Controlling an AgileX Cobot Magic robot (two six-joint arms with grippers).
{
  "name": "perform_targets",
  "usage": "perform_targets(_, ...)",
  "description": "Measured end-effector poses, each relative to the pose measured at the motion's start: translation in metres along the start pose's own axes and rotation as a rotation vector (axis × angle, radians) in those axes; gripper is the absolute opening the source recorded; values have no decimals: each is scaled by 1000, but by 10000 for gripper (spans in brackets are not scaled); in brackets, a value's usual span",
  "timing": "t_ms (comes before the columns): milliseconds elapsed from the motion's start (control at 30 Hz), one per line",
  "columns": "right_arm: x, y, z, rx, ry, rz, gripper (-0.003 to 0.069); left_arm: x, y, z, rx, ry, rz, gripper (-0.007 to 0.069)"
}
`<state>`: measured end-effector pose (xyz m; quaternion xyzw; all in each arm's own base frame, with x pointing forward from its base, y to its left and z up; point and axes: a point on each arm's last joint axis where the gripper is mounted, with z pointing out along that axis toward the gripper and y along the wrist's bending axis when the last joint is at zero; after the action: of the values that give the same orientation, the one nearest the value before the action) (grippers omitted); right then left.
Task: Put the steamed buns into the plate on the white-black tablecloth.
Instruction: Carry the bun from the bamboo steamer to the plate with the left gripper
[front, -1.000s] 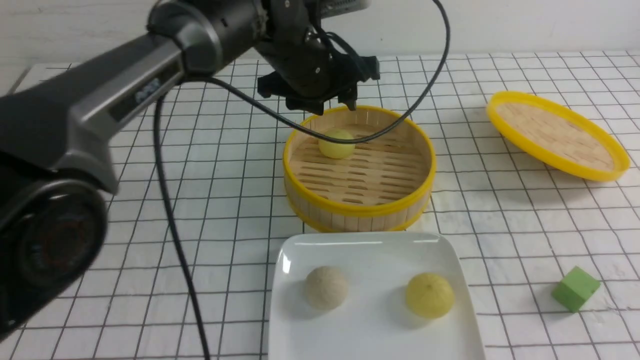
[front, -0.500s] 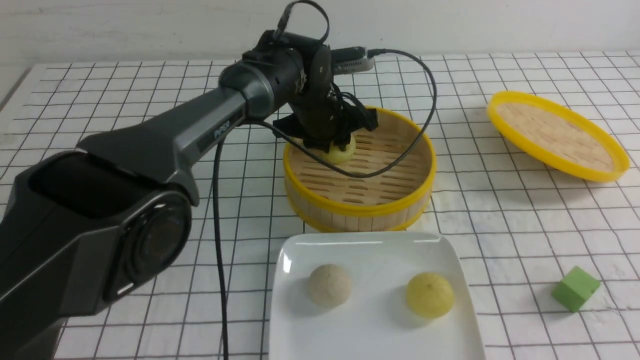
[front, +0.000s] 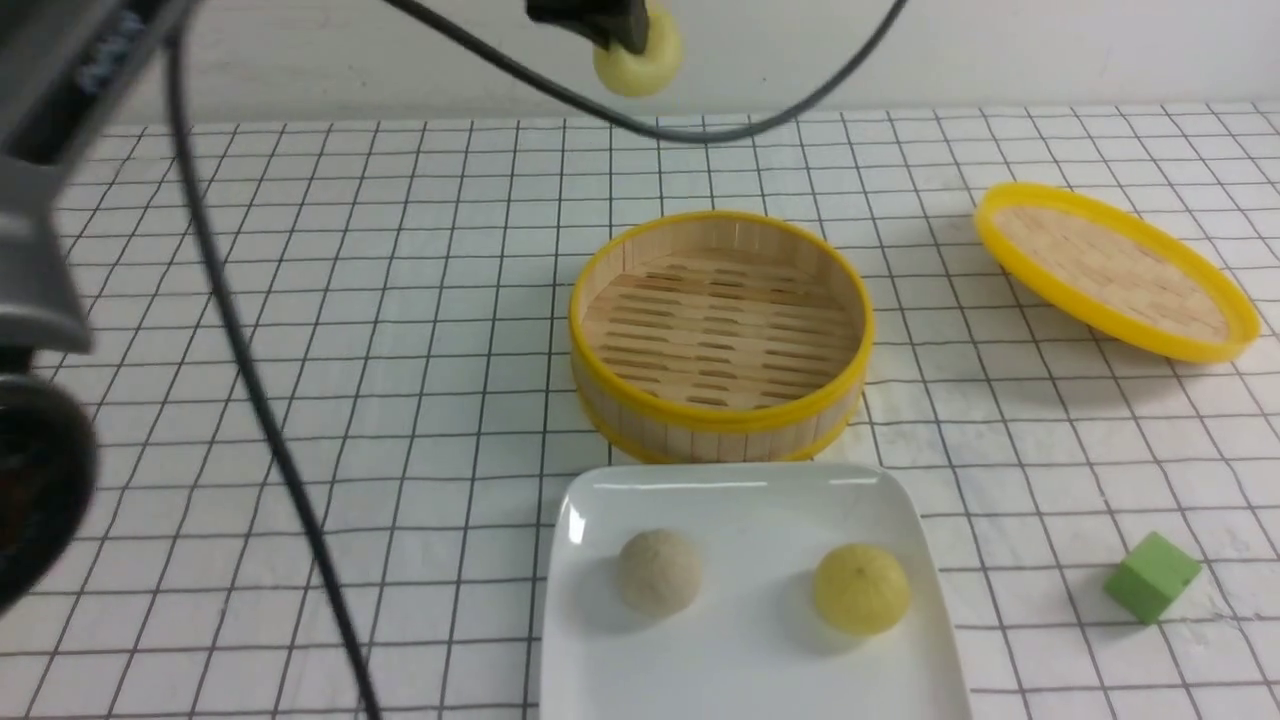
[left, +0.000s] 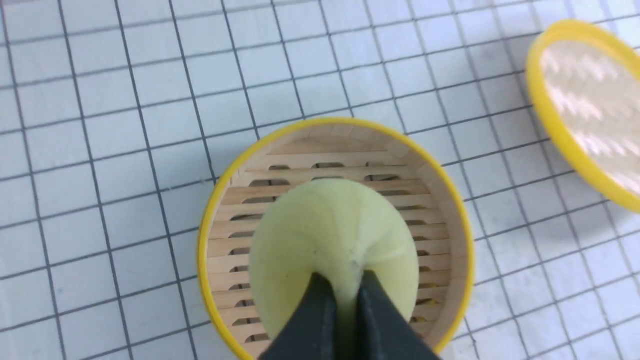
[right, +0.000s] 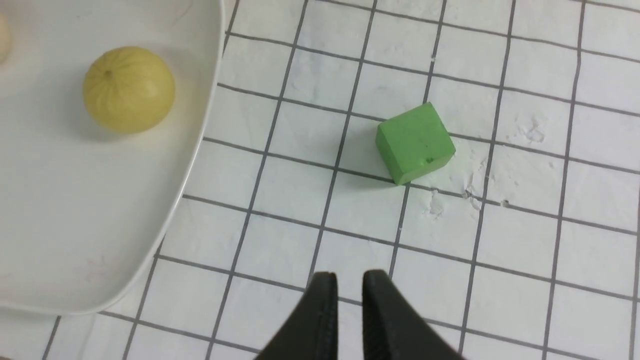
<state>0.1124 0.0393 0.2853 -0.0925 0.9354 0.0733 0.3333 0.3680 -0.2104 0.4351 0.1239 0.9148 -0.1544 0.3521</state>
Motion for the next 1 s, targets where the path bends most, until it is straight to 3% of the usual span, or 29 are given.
perform_targets(67, 0, 0, 0, 0, -2, 0, 104, 4, -2, -17, 22, -1, 0, 21)
perform_targets(200, 0, 0, 0, -1, -1, 1, 104, 52, -14, -18, 39, 172, 36, 21)
perform_targets(300, 0, 0, 0, -1, -1, 1, 104, 119, -32, -5, 43, 390, 110, 22)
perform_targets(433, 0, 0, 0, -1, -1, 1, 104, 193, -51, 15, 61, 543, 161, 22)
perform_targets(600, 0, 0, 0, -2, -1, 1, 110, 256, -57, 55, 69, 534, 114, 29)
perform_targets(867, 5, 0, -13, -22, -45, 14, 108, 283, -47, 84, 34, 518, 55, 125)
perform_targets(967, 19, -3, -41, -24, -60, 16, 39, 282, -48, 85, 40, 501, 56, 251)
perform_targets(1000, 21, -3, -45, -25, -71, 17, 27, 282, -48, 85, 40, 500, 57, 251)
